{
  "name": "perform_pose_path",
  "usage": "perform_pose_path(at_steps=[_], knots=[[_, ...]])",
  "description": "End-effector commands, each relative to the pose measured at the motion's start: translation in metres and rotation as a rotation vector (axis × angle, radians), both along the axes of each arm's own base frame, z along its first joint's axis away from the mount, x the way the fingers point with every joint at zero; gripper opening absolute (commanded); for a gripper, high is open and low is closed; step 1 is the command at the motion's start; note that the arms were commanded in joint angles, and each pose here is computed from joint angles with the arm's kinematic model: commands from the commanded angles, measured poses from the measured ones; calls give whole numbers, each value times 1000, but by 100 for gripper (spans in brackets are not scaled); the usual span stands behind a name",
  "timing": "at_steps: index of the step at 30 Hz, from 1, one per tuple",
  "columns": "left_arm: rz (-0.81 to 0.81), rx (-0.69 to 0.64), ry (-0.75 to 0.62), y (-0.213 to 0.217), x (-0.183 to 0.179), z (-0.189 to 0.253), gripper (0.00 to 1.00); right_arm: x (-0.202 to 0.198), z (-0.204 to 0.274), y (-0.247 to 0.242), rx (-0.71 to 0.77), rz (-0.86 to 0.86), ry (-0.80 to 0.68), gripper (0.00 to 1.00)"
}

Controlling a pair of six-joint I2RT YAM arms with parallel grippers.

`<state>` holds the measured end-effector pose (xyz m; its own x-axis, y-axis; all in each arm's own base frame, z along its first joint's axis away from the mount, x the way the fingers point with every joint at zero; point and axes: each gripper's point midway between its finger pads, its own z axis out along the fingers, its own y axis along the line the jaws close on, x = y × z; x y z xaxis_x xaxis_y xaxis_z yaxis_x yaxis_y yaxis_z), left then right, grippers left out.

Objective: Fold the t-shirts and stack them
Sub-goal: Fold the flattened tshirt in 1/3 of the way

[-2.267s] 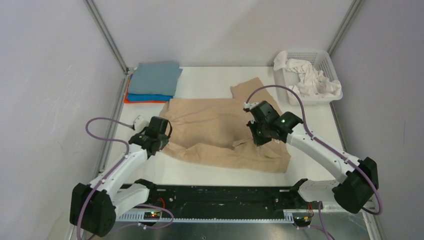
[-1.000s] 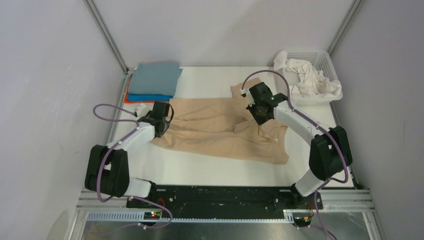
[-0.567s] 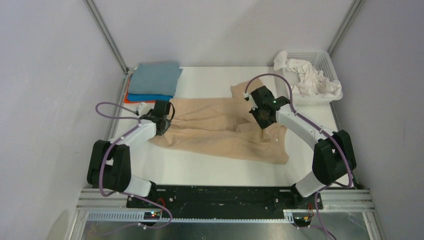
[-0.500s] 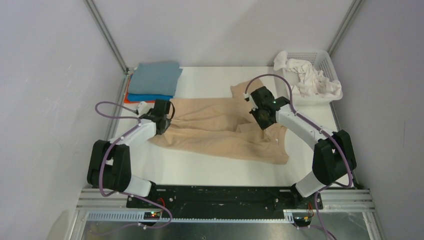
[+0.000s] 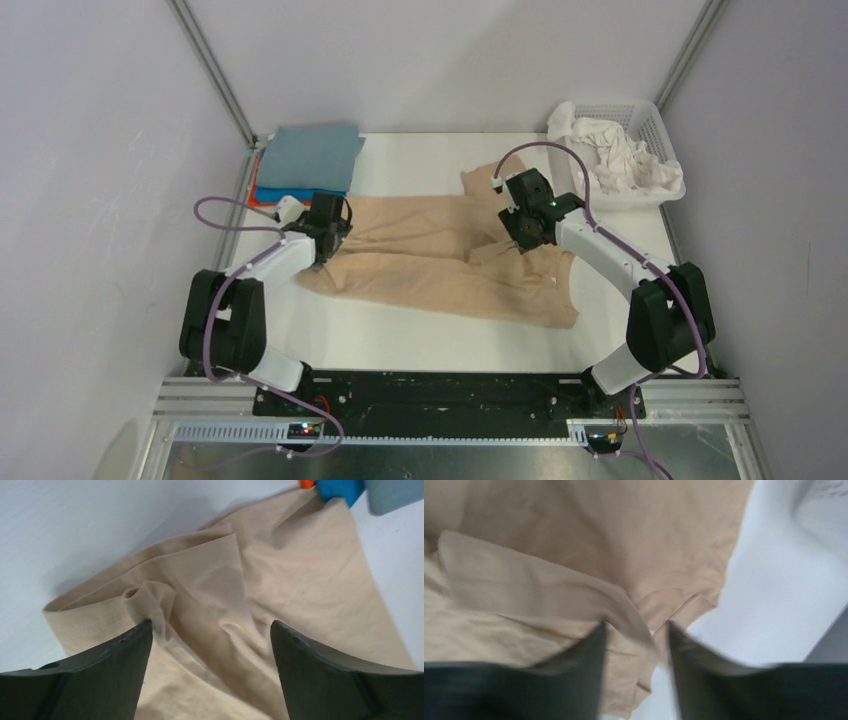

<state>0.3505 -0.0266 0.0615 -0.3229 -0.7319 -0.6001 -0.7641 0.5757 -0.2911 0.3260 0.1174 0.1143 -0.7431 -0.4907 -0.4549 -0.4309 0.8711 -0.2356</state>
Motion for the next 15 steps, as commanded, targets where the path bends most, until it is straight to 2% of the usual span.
perform_pose_path(at_steps=[1,2,4,9,10,11,12,13,14,15], knots=[[-20,34,-157,3,28,55,98,65,35,-7,-18,-85,-292,76],[-36,46,-166,4,27,61,99,74,45,-13,-31,-106,-340,94],[-42,52,-222,7,21,83,99,85,78,-16,2,-173,-434,99],[-96,63,-367,13,-9,133,100,43,113,-16,174,-259,-465,99],[-115,80,-361,14,-16,131,100,31,99,-17,205,-300,-436,99],[-123,83,-401,16,-23,144,100,20,108,-16,260,-304,-453,99],[-148,102,-420,17,-31,150,100,7,90,-17,297,-346,-412,99],[-170,117,-418,18,-35,150,100,-5,96,-12,398,-371,-412,99],[-182,111,-436,17,-42,153,100,-18,74,-13,417,-386,-362,100],[-186,105,-440,17,-45,152,100,-30,76,-8,526,-415,-346,99]])
